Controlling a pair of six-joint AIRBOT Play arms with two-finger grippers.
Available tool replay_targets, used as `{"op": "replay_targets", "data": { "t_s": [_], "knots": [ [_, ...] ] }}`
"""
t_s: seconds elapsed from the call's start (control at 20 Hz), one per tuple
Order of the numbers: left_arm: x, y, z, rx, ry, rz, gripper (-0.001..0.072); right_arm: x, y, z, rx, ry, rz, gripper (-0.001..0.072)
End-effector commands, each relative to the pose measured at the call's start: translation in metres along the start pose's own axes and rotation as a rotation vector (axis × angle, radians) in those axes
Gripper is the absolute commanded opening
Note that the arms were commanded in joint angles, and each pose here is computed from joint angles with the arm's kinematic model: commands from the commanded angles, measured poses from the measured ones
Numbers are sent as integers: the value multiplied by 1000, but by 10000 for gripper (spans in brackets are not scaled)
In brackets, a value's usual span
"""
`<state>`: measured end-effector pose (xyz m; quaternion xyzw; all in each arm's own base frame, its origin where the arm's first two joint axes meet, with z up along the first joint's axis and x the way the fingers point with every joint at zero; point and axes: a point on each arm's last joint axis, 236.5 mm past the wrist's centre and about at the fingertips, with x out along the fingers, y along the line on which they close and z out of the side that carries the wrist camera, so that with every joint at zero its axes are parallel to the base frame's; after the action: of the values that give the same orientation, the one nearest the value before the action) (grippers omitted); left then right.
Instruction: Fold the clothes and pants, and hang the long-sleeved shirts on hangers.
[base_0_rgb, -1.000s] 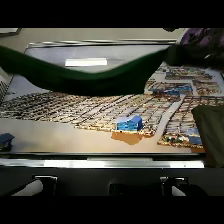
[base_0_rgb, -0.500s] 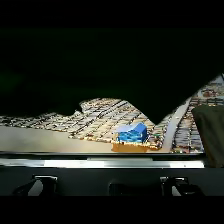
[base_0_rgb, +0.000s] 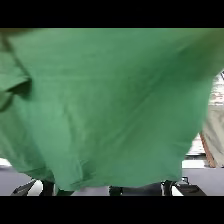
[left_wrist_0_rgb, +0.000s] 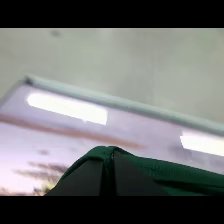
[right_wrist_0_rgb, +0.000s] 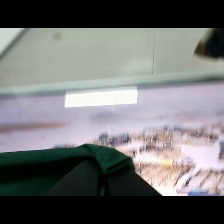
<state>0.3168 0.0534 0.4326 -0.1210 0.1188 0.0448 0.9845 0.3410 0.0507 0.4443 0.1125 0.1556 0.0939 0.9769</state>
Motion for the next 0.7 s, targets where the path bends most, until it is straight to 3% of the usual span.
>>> {"op": "replay_targets", "data": {
  "t_s": [0.0, 0.35, 0.65],
  "knots": [
    [103, 9, -92, -19, 274, -134, 19, 103, -23, -73, 78, 313, 4, 31],
    [311, 64, -310, -63, 617, -107, 19, 302, -114, -265, 98, 724, -70, 31],
    [353, 81, -380, -80, 722, -90, 18, 341, -151, -367, 130, 905, -129, 31]
  ]
}}
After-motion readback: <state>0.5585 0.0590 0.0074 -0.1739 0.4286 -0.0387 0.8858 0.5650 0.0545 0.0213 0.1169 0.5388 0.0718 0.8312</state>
